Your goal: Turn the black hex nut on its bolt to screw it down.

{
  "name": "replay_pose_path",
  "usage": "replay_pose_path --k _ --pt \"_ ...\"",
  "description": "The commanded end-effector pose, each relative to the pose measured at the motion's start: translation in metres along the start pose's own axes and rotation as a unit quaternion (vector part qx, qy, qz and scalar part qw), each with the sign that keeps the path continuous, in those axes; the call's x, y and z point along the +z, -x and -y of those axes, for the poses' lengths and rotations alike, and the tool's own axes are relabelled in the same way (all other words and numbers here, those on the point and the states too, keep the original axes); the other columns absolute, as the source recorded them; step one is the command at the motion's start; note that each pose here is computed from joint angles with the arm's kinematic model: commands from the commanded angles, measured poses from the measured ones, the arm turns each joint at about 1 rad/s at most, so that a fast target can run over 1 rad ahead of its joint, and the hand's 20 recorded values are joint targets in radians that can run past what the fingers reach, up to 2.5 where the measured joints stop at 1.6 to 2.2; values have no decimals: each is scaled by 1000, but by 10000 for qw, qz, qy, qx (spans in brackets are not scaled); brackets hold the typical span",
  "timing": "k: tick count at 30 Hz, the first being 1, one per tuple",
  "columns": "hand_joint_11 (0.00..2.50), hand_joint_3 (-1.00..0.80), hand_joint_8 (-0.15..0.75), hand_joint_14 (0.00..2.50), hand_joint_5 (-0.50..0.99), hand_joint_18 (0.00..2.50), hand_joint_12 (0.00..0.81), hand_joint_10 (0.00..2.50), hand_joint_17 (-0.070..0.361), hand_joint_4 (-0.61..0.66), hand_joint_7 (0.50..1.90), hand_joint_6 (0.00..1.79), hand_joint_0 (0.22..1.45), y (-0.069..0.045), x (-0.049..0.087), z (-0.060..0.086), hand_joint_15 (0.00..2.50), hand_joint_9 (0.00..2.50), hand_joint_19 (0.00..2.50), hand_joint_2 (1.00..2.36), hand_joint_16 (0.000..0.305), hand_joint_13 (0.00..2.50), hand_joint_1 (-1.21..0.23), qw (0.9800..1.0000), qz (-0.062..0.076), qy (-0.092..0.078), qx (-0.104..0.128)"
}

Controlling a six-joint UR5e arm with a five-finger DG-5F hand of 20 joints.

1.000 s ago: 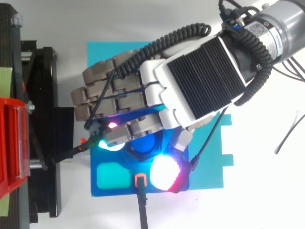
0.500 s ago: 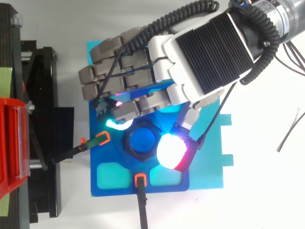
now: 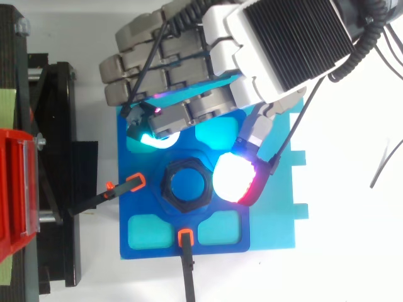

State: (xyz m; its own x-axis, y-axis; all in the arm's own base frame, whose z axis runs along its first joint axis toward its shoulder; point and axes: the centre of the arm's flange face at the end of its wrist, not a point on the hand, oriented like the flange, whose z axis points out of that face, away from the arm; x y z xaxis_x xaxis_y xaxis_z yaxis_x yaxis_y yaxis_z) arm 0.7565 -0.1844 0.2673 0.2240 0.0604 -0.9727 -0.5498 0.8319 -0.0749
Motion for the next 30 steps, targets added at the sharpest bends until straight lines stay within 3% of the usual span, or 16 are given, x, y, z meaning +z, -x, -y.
replay_pose_path --k 1,5,8,18,24,30 --pt "206 -500 320 8 -120 606 365 6 121 236 999 764 476 7 8 -2 262 673 345 1000 54 638 -241 10000 40 50 -15" --pt "218 -500 320 10 -113 602 364 6 121 247 1037 724 477 5 13 -6 261 673 343 1000 54 637 -247 10000 45 41 24" --pt "212 -500 320 8 -111 602 363 5 121 251 1041 712 475 4 24 -12 264 675 343 1000 54 634 -266 9999 84 -106 48" --pt "207 -500 317 9 -110 603 367 5 123 247 1052 708 474 0 56 -39 270 675 351 1000 55 633 -278 9996 120 -200 130" --pt "206 -500 316 8 -110 602 366 7 124 244 1056 706 474 -6 70 -56 267 673 351 1000 55 633 -281 9994 5 -257 236" --pt "208 -500 316 9 -110 600 368 6 124 242 1063 706 474 -12 74 -66 267 675 352 1000 55 633 -284 9991 -119 -287 293"
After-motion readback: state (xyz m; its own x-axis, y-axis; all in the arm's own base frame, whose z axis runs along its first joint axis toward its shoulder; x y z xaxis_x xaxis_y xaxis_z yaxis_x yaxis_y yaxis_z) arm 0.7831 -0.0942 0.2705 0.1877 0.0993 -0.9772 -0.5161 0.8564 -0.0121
